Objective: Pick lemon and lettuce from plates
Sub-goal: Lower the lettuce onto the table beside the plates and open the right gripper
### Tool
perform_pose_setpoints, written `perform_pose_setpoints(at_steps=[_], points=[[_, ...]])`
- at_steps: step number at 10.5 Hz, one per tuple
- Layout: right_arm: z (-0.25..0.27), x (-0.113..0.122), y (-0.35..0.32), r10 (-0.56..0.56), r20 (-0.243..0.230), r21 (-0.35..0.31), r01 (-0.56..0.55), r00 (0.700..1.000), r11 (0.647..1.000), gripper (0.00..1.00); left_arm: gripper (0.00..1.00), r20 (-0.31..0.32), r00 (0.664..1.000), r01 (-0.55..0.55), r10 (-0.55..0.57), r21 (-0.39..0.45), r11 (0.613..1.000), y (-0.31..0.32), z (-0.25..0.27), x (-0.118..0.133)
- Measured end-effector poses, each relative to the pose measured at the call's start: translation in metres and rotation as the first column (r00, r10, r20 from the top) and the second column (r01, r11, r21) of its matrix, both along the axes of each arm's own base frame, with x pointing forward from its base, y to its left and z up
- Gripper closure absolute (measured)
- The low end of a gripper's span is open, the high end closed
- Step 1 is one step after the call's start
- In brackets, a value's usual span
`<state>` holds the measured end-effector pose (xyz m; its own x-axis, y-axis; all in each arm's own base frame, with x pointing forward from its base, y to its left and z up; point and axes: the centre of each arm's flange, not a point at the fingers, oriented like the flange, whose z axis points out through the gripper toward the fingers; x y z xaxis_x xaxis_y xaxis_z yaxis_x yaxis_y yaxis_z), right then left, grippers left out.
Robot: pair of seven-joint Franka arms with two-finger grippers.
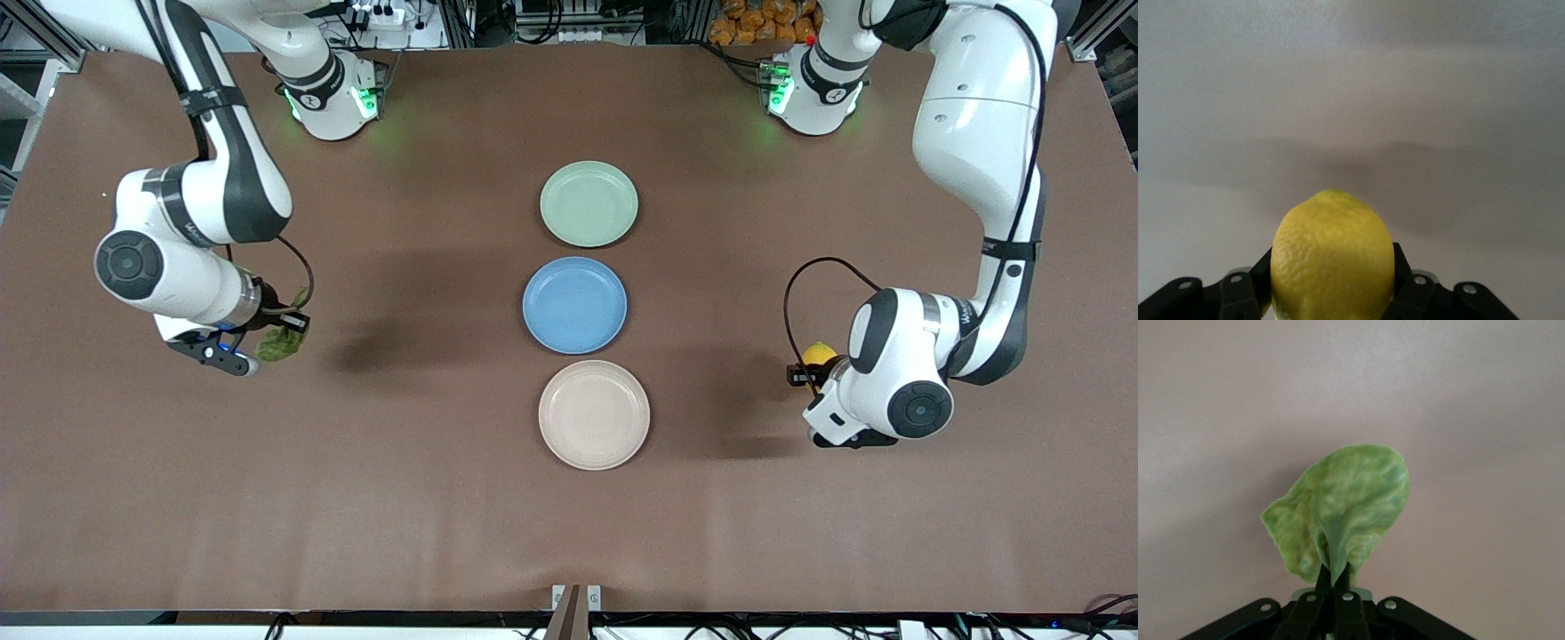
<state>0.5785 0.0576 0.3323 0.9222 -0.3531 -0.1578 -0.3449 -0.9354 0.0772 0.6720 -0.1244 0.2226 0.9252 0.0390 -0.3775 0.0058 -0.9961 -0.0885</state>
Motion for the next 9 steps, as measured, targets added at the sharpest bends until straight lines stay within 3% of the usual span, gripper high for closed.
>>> perform_pose_setpoints(at_steps=[1, 2, 3, 8, 9], points=[[-0.009, 0.0, -0.005, 0.009, -0.001, 0.003, -0.009, 1.0, 1.0, 0.89, 0.35, -0.012, 1.0, -0.006, 0.006, 0.003, 1.0, 0.005, -0.01, -0.001], [-0.019, 0.0, -0.006, 0.011, -0.006, 0.004, -0.011, 1.0, 1.0, 0.89, 0.35, -0.018, 1.0, -0.007, 0.007, 0.008, 1.0, 0.009, -0.018, -0.001], [-0.025, 0.001, -0.006, 0.011, -0.011, 0.004, -0.011, 1.0, 1.0, 0.78, 0.35, -0.019, 1.0, -0.003, 0.003, 0.018, 1.0, 0.012, -0.025, 0.0], [-0.027, 0.002, -0.026, -0.016, -0.013, 0.006, 0.016, 1.0, 1.0, 0.08, 0.34, -0.021, 1.0, 0.004, -0.003, 0.058, 0.998, 0.035, -0.042, 0.002], [-0.024, 0.003, -0.025, -0.015, -0.007, 0.006, 0.015, 1.0, 1.0, 0.0, 0.28, -0.018, 1.0, 0.021, -0.02, 0.08, 0.997, 0.038, -0.043, 0.002]])
